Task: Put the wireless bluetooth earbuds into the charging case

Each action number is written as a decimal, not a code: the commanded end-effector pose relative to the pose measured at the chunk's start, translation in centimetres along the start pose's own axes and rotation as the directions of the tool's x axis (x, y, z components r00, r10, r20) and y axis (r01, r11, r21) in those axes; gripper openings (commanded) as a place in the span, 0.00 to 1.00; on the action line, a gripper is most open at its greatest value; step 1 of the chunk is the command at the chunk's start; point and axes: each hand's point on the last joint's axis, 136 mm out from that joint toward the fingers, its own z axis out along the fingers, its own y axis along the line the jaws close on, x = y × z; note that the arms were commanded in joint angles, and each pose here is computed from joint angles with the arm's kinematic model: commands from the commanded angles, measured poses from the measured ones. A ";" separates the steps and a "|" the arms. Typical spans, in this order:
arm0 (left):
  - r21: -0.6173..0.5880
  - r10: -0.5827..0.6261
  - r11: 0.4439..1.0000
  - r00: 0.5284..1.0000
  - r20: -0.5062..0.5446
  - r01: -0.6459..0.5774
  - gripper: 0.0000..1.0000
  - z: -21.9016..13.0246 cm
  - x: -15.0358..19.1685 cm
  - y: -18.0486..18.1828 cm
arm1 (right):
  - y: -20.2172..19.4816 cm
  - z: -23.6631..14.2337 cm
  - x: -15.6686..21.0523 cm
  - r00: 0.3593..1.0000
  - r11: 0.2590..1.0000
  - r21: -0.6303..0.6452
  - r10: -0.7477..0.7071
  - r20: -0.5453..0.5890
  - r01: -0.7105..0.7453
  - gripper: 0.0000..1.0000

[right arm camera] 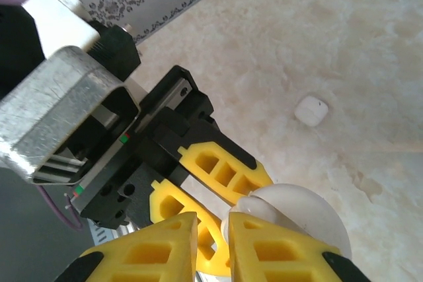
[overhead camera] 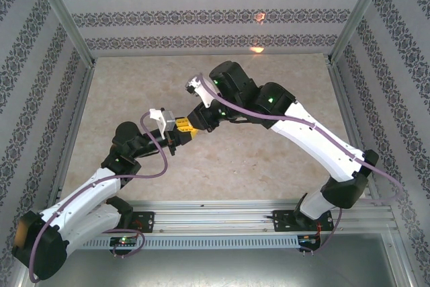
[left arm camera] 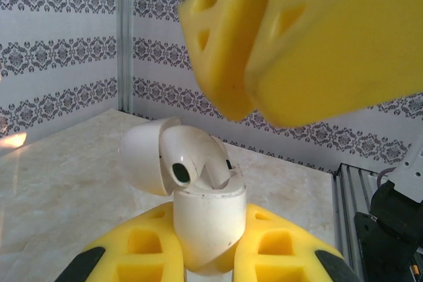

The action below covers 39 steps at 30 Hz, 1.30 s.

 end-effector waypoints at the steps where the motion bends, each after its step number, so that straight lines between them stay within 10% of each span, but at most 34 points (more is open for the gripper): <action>1: 0.034 0.020 0.999 0.999 0.038 -0.022 0.00 0.2 -2.0 -0.6 | -0.5 -0.5 0.2 0.999 0.999 0.025 -0.024 -0.022 0.025 0.19; 39: 0.036 0.020 0.999 0.999 0.036 -0.021 0.00 0.3 -2.0 -0.5 | -0.5 -1.8 0.4 1.000 1.000 -0.006 0.025 0.017 -0.025 0.14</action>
